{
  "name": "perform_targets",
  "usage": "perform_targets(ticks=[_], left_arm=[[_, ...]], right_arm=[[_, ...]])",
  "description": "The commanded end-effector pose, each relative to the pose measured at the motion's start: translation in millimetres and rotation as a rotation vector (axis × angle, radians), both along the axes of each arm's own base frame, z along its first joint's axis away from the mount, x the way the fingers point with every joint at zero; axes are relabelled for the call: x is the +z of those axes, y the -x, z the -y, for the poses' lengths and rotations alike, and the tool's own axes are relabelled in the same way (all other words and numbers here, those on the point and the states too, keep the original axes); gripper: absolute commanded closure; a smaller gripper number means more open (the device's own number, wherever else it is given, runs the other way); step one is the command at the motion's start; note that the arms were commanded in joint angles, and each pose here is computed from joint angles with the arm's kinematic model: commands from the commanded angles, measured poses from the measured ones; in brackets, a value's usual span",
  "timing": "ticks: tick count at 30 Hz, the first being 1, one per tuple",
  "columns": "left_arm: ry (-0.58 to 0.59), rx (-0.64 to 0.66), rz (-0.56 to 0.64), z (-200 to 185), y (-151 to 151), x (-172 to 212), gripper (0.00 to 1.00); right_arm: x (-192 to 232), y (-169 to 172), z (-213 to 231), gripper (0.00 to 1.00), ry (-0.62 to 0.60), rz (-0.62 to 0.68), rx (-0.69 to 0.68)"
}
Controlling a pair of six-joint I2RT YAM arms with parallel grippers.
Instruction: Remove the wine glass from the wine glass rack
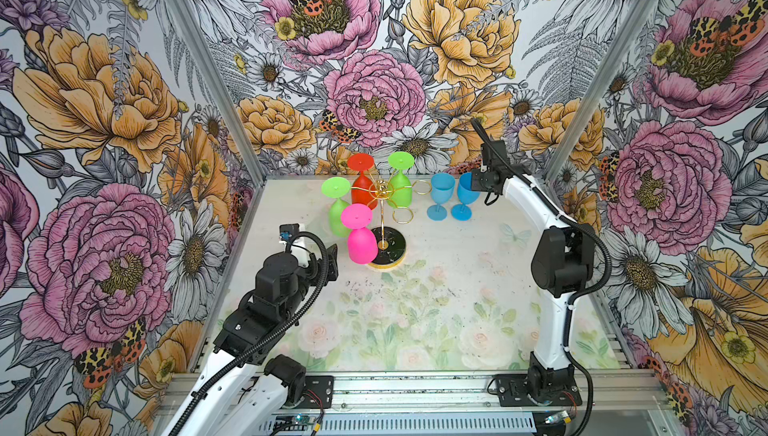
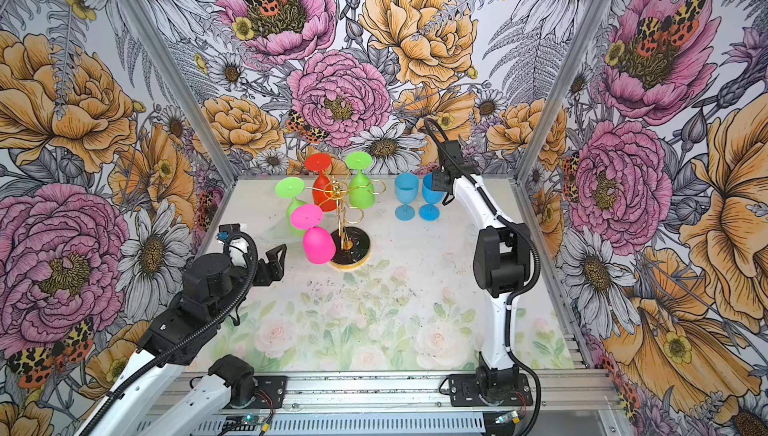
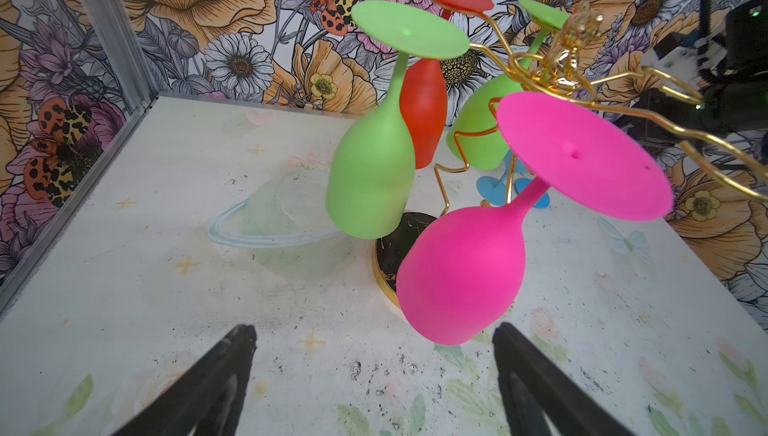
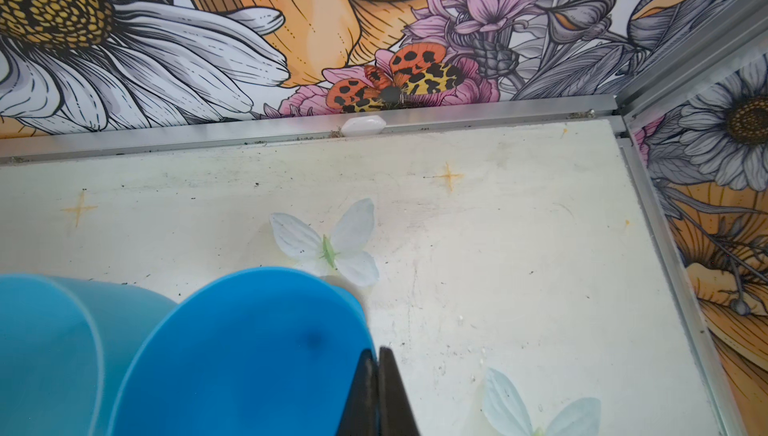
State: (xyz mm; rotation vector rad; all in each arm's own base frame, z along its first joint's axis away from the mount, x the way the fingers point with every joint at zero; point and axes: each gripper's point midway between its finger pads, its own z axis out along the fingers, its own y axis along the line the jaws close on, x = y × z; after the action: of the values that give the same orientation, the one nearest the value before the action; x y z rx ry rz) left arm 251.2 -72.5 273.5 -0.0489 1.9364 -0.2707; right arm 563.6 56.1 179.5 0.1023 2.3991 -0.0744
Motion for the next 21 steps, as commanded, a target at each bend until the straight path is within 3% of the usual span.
perform_targets(ticks=[1,10,21], left_arm=[[0.028,-0.015,0.016,2.7,-0.6,1.5,0.09],[0.027,-0.007,0.026,-0.2,0.8,3.3,0.09],[0.028,-0.009,0.028,-0.3,0.8,4.0,0.09]], right_arm=[[10.8,-9.9,0.1,1.00,-0.019,0.042,-0.007],[2.2,-9.0,-3.5,1.00,-0.044,0.023,-0.003],[8.1,-9.0,-6.8,0.84,-0.061,0.034,0.005]])
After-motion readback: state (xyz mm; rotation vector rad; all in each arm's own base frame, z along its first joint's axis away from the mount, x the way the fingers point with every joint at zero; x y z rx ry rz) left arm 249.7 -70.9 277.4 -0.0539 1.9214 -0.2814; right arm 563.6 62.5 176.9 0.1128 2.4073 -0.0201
